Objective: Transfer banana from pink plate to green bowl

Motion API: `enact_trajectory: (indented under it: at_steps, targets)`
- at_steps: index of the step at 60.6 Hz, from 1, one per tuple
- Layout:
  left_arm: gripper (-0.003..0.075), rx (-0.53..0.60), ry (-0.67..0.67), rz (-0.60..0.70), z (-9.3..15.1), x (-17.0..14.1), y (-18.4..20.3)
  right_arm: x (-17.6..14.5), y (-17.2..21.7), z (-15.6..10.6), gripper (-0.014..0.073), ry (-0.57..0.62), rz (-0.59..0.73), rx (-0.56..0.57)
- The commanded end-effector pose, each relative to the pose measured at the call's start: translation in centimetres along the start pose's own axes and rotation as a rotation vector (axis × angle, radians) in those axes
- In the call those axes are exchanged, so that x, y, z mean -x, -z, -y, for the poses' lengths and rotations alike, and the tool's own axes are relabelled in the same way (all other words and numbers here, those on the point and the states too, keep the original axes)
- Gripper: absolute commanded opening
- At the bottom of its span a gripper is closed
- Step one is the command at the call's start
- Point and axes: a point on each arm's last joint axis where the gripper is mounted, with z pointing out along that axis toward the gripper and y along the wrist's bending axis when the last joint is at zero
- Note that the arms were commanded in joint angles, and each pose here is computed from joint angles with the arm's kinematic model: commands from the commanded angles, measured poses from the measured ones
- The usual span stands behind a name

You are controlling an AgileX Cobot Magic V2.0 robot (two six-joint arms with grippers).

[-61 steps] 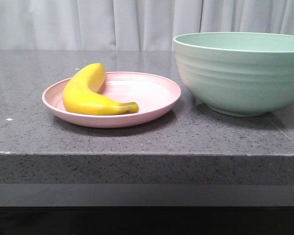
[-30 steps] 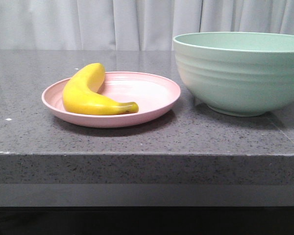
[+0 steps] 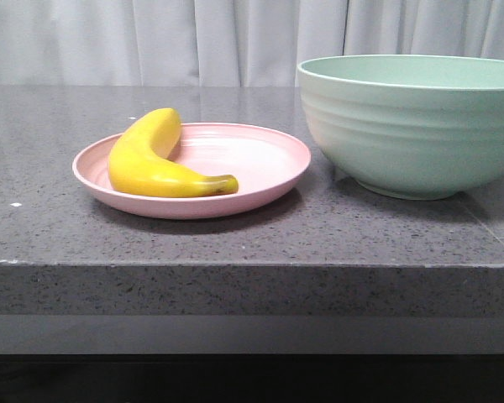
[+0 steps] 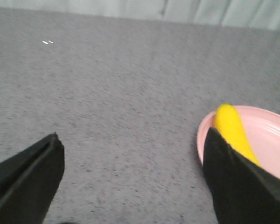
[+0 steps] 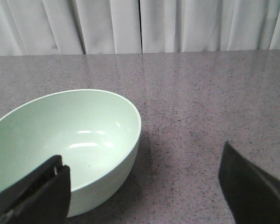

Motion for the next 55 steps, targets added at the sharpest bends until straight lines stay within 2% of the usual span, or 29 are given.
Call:
enact_trajectory:
  at_steps: [1, 9, 20, 39, 55]
  targets:
    - [0.0583, -0.097, -0.029, -0.032, 2.0, 2.9, -1.1, 1.6, 0.1, 0.0, 0.0654, 0.007, 0.093, -0.009]
    - [0.0533, -0.206, -0.094, -0.204, 5.4, 4.3, -4.3, 1.6, 0.1, 0.0, 0.0654, 0.007, 0.092, -0.009]
    - [0.0500, -0.270, -0.117, -0.341, 8.8, 4.7, -9.0, 1.6, 0.1, 0.0, 0.0654, 0.007, 0.092, -0.009]
    - [0.0500, -0.282, -0.049, -0.531, 10.6, 2.6, -14.6, 1.6, 0.1, 0.0, 0.0654, 0.007, 0.092, -0.009]
    - [0.0500, -0.288, -0.067, -0.594, 11.9, 1.0, -17.0, 1.6, 0.1, 0.0, 0.0654, 0.007, 0.092, -0.009]
